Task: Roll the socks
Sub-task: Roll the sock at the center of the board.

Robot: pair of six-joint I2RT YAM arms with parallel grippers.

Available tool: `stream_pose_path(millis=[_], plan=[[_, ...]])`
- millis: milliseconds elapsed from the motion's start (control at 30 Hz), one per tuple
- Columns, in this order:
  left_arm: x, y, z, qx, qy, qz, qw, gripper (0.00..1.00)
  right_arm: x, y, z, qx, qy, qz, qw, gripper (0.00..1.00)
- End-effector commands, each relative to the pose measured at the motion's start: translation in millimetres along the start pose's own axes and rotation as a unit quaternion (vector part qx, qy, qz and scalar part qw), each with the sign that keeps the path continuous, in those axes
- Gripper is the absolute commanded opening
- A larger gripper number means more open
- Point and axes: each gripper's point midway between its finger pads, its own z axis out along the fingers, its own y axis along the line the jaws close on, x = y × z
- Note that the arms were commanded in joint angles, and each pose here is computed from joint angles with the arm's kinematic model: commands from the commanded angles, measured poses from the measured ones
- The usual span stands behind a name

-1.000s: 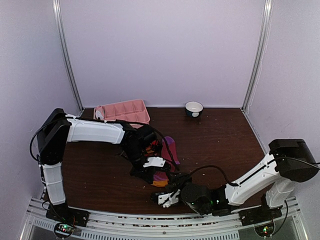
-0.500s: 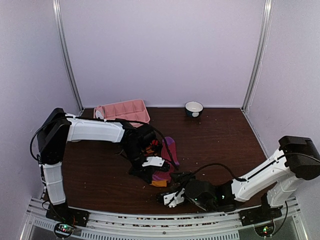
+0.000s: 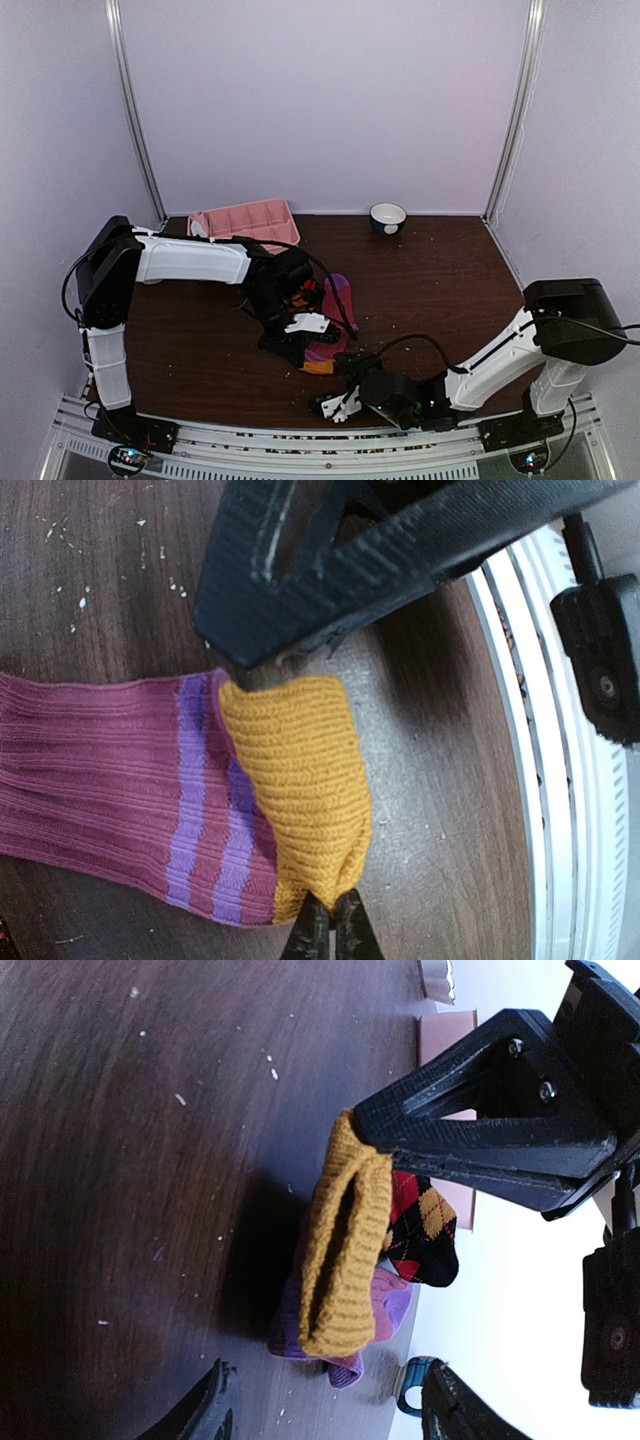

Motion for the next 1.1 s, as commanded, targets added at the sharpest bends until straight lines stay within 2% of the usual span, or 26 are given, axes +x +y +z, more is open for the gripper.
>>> stream_pose_path(millis=[0,200,433,700,867,1000,1067], plan=[[-4.9,1.7,-2.1,0.009,-0.012,0.004,1.0,0.0,-5.4,-27.6,6.8,0.065,0.011,0.006,0.998,0.61],[-3.4,2.3,-2.8,0.007,-0.009,0.003,1.0,0.0,-11.8,-20.4,13.0,0.07,0.01,-0.02,0.997,0.56],[-2.3,3.0,-3.0,0.005,-0.007,0.001,1.0,0.0,-16.7,-26.1,13.9,0.089,0.013,-0.021,0.996,0.4],[-4.1,5.0,-4.7,0.001,-0.007,-0.001,1.0,0.0,-25.9,-16.8,15.9,0.085,0.009,-0.022,0.996,0.3],[-3.8,5.2,-5.3,-0.001,-0.006,-0.002,1.0,0.0,-30.4,-12.8,16.7,0.08,0.007,-0.025,0.996,0.18],[-3.0,5.7,-5.5,-0.003,-0.004,-0.003,1.0,0.0,-29.8,-10.4,16.7,0.074,0.012,-0.018,0.997,0.01],[-2.9,5.9,-6.7,-0.008,-0.004,0.0,1.0,0.0,-28.9,-11.1,15.8,0.072,0.014,-0.009,0.997,0.0]])
